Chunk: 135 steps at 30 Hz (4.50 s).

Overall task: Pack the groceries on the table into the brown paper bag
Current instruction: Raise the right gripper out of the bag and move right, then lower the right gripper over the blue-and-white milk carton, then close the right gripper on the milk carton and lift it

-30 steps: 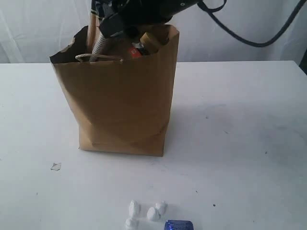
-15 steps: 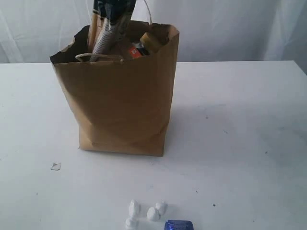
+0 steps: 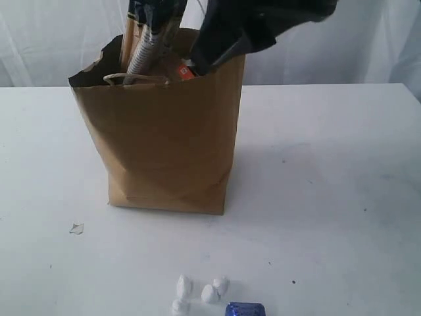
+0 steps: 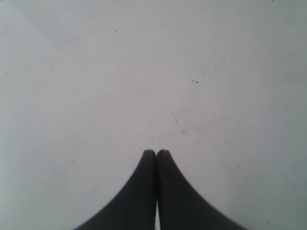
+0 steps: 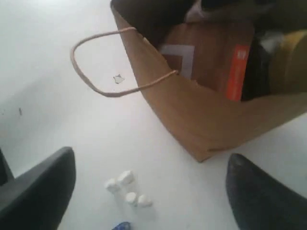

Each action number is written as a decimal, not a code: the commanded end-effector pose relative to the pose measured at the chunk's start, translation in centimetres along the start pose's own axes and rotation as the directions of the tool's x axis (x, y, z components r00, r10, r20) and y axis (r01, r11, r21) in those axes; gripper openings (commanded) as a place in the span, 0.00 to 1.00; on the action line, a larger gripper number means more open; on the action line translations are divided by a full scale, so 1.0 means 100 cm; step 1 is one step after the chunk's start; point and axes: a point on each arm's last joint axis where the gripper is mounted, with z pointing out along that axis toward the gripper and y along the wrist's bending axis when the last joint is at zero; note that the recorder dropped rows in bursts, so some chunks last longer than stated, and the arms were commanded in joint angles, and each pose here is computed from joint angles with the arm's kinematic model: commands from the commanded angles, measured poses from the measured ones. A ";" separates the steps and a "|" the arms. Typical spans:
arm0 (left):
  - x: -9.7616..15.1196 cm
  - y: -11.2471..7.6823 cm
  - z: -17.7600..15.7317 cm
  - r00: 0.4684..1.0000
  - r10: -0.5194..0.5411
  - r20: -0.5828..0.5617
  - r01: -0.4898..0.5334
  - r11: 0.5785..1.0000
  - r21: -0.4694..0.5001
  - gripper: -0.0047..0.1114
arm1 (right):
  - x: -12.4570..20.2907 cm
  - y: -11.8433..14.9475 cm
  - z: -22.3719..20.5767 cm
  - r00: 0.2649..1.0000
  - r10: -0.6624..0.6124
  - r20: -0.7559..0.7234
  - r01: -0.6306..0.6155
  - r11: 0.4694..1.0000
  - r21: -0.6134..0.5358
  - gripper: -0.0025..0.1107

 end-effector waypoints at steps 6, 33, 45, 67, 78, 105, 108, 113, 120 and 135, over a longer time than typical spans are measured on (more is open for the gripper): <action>0.001 -0.001 0.000 1.000 -0.002 -0.002 0.002 1.000 0.008 0.04 | 0.052 -0.015 0.059 0.839 0.483 -0.250 -0.475 0.875 0.096 0.69; 0.001 -0.001 0.000 1.000 -0.002 -0.002 0.002 1.000 0.008 0.04 | 0.144 0.034 0.167 0.738 0.525 -0.424 -0.446 0.851 0.279 0.65; 0.001 -0.001 0.000 1.000 -0.002 -0.002 0.002 1.000 0.008 0.04 | 0.163 0.030 0.195 0.696 0.548 -0.464 -0.422 0.835 0.353 0.65; 0.001 -0.001 0.000 1.000 -0.002 -0.002 0.002 1.000 0.008 0.04 | 0.200 0.030 0.214 0.640 0.637 -0.429 -0.524 0.771 0.363 0.44; 0.001 -0.001 0.000 1.000 -0.002 -0.002 0.002 1.000 0.008 0.04 | 0.200 0.032 0.203 0.650 0.590 -0.480 -0.472 0.808 0.354 0.36; 0.001 -0.001 0.000 1.000 -0.002 -0.002 0.002 1.000 0.008 0.04 | 0.173 0.006 0.151 0.804 0.509 -0.309 -0.381 0.838 0.391 0.19; 0.001 -0.001 0.000 1.000 -0.002 -0.002 0.002 1.000 0.008 0.04 | 0.173 0.003 0.150 0.804 0.510 -0.305 -0.379 0.836 0.398 0.13; 0.001 -0.001 0.000 1.000 -0.002 -0.002 0.002 1.000 0.008 0.04 | 0.174 0.002 0.149 0.812 0.494 -0.311 -0.355 0.841 0.409 0.06; 0.001 -0.001 0.000 1.000 -0.002 -0.002 0.002 1.000 0.008 0.04 | 0.169 -0.004 0.135 0.806 0.502 -0.315 -0.344 0.829 0.441 0.05; 0.001 -0.001 0.000 1.000 -0.002 -0.002 0.002 1.000 0.008 0.04 | 0.103 -0.024 0.023 0.886 0.455 -0.093 -0.382 0.828 0.410 0.02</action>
